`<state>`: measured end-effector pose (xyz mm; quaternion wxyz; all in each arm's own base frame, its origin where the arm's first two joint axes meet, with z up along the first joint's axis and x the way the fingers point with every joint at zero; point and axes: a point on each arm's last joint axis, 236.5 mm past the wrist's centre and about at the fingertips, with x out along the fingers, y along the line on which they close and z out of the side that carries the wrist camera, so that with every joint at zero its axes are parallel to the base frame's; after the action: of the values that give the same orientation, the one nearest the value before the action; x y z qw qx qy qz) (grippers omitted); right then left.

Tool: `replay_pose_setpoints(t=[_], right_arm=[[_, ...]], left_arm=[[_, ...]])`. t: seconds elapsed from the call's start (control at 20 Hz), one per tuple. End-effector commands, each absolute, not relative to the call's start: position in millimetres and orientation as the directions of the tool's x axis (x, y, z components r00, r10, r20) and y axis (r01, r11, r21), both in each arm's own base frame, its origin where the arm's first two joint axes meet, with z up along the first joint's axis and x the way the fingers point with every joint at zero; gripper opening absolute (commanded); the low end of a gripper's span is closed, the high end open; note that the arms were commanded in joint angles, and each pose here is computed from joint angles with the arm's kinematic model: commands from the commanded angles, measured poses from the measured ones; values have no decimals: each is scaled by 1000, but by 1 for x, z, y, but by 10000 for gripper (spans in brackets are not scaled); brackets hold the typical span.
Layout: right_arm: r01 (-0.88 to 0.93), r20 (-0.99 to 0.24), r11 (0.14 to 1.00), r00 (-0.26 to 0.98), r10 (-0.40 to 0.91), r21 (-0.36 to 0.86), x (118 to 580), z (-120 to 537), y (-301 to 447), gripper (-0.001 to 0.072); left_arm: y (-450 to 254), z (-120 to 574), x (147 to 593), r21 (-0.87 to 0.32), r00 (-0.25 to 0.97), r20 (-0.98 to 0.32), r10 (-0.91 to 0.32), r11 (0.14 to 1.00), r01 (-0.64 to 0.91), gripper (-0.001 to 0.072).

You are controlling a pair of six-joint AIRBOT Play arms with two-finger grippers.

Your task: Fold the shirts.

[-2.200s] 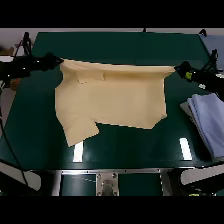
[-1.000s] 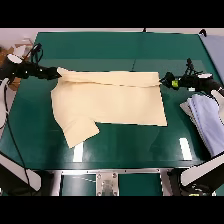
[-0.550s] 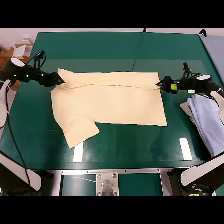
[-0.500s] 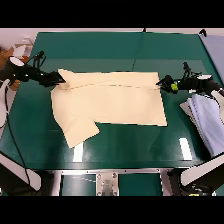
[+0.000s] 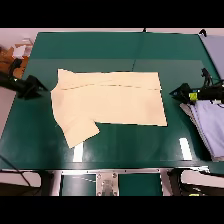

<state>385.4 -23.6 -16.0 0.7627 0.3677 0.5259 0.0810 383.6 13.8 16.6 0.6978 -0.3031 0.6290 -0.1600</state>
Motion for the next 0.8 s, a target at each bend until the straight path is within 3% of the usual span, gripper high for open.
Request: replay_pose_setpoints(t=[0.0,0.2,0.3,0.35,0.75], right_arm=[[315,-752,706,465,467,634,316,-20,-8,329],[350,-705,645,556,441,679,280,-30,19,336],[386,-679,586,590,437,712,273,-42,27,407],[409,-672,553,594,442,726,270,-49,30,407],[446,-685,541,607,403,713,269,-62,23,407]], left_arm=[[3,6,304,-614,176,-789,-589,750,-244,562],[-29,-37,242,-602,177,-795,-580,720,-346,562],[-40,-65,224,-599,166,-790,-590,686,-413,562],[-45,-75,221,-607,178,-781,-598,661,-441,562],[-51,-88,266,-729,446,-682,-579,491,-477,561]])
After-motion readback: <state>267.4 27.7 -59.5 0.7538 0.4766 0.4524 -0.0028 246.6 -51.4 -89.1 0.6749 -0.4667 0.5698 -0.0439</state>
